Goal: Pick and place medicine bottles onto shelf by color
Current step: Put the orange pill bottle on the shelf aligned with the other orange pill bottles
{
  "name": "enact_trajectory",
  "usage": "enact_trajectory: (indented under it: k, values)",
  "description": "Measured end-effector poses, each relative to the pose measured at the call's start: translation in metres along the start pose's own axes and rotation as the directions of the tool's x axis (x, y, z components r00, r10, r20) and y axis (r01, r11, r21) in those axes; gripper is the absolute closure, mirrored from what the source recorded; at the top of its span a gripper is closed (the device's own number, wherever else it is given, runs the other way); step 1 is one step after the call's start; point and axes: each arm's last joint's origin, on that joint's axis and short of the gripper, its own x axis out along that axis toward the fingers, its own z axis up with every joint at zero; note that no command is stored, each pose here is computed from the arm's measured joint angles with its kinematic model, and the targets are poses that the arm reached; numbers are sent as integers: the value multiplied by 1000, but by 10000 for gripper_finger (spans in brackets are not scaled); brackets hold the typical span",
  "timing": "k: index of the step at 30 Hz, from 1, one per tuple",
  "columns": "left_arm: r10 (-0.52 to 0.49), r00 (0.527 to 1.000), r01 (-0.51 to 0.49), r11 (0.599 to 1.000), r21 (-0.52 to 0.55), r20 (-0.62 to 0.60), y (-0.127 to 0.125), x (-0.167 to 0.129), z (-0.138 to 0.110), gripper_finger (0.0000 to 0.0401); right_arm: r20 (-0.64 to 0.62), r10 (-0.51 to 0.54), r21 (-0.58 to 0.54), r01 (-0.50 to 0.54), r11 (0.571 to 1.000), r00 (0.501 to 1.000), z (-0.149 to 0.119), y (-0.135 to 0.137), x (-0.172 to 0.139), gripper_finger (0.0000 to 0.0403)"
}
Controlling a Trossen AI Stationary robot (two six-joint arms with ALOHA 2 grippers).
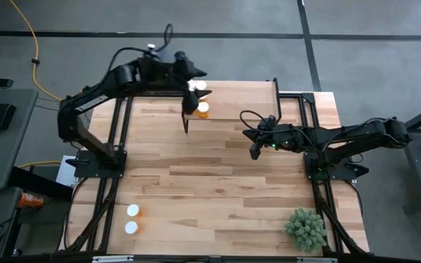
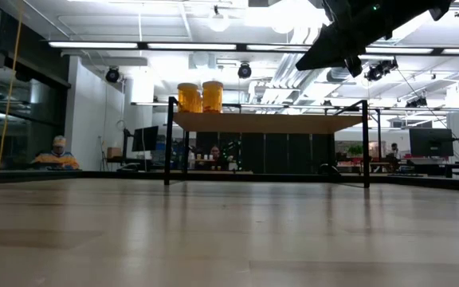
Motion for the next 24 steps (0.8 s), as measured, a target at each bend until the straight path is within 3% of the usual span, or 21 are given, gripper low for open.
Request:
enact_trajectory:
  k: [4, 8, 16, 18, 24]
  values:
    - [-54, 994, 58, 997, -46, 94, -1, -25, 7, 138, 0, 0, 0, 0, 1000, 1000, 0, 0, 0, 402]
    - [-82, 975, 100, 992, -79, 204, -7, -45, -3, 197, 0, 0, 0, 0, 1000, 1000, 0, 0, 0, 402]
    - [-98, 899, 185, 969, -166, 426, -29, -65, -72, 383, 0, 0, 0, 0, 1000, 1000, 0, 0, 0, 402]
    - [-54, 906, 159, 962, -220, 420, -38, -64, -91, 391, 0, 0, 0, 0, 1000, 1000, 0, 0, 0, 402]
    - [155, 952, -61, 941, -333, 265, -77, -35, -123, 399, 0, 0, 0, 0, 1000, 1000, 0, 0, 0, 402]
